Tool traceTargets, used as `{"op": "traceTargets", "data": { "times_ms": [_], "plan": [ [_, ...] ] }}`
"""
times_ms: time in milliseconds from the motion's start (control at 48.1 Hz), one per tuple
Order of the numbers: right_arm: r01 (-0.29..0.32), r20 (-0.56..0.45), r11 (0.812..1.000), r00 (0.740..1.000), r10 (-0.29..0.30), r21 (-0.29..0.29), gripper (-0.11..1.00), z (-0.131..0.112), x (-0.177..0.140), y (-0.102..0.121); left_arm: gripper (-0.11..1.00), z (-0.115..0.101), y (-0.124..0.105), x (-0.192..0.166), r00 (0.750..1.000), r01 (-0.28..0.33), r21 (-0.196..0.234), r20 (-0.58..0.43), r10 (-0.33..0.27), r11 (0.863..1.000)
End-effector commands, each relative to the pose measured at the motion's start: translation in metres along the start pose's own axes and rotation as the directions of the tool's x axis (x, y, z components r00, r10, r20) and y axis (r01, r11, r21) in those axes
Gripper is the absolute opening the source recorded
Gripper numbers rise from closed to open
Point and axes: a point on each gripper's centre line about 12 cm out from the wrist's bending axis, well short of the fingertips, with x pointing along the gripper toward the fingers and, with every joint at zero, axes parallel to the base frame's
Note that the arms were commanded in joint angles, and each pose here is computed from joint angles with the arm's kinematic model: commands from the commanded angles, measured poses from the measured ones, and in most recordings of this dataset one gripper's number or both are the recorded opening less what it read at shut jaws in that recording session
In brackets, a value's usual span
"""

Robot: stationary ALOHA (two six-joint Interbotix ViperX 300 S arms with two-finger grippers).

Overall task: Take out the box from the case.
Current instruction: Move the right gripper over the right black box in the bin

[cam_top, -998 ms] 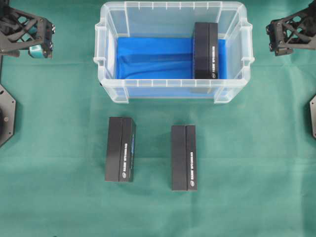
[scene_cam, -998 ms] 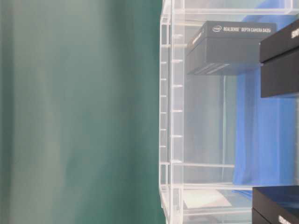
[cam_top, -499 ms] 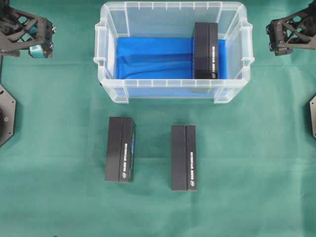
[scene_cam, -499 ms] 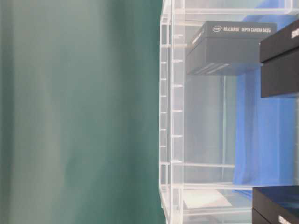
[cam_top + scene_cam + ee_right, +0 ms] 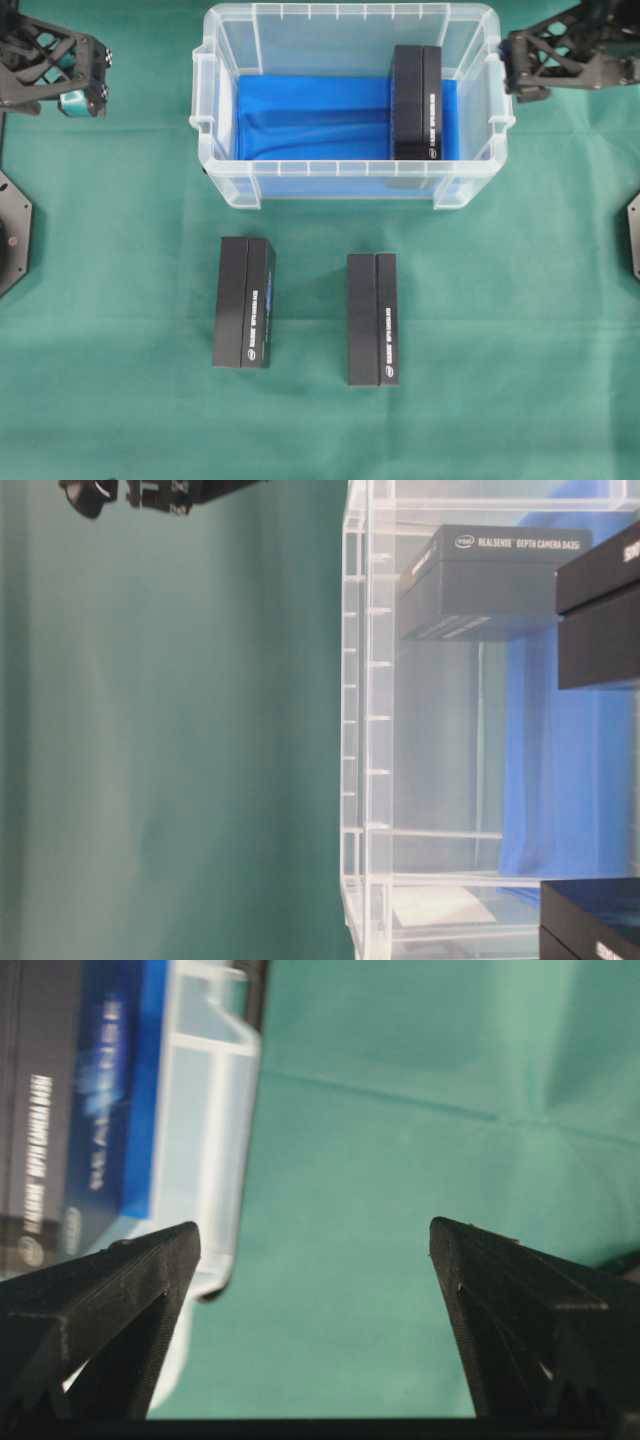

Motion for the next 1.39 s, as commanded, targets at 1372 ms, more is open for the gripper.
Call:
{"op": "traceTargets", "data": {
  "times_ms": [1372],
  "plan": [
    [-0.086, 0.003, 0.996, 0.996, 0.086, -0.003, 0.94, 0.004, 0.016, 0.105, 0.97, 0.003, -0.008, -0.007, 0.996, 0.082, 0.013, 0.029, -0.082, 0.997]
  ]
}}
